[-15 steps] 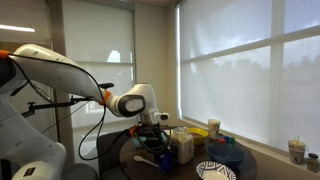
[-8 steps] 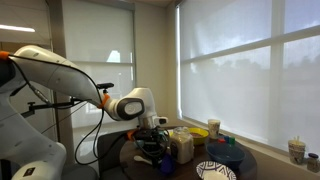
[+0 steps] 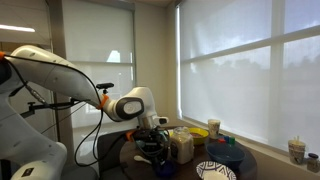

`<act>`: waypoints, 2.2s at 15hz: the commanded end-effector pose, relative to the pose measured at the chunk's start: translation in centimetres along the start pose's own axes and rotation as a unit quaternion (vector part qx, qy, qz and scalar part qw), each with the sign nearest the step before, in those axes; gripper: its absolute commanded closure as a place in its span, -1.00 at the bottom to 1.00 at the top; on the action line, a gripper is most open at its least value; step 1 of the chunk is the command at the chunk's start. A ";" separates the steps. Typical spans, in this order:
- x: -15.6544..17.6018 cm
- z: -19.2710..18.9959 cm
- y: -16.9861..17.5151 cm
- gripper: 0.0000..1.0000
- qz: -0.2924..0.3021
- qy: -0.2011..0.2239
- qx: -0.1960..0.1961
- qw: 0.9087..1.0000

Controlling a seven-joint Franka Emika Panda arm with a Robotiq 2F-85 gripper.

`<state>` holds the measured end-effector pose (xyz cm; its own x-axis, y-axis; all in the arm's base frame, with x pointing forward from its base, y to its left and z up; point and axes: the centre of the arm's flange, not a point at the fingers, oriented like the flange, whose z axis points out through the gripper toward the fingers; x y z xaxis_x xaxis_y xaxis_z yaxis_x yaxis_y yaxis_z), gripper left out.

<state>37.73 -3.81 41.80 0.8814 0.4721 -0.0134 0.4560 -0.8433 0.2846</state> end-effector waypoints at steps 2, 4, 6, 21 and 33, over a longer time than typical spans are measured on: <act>-0.7 -2.1 0.3 -0.56 0.091 0.046 -0.006 0.995; -0.3 -1.6 0.7 -0.31 0.069 0.032 -0.002 0.997; -0.4 -2.4 0.9 -0.60 0.088 0.047 -0.002 0.995; 5.4 -2.0 -4.6 -1.00 0.350 0.072 0.053 0.933; 6.2 0.8 -6.2 -1.00 0.435 0.015 0.083 0.896</act>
<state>40.47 4.10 39.23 0.9096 -0.3790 0.1705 -0.3888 -0.9209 0.0273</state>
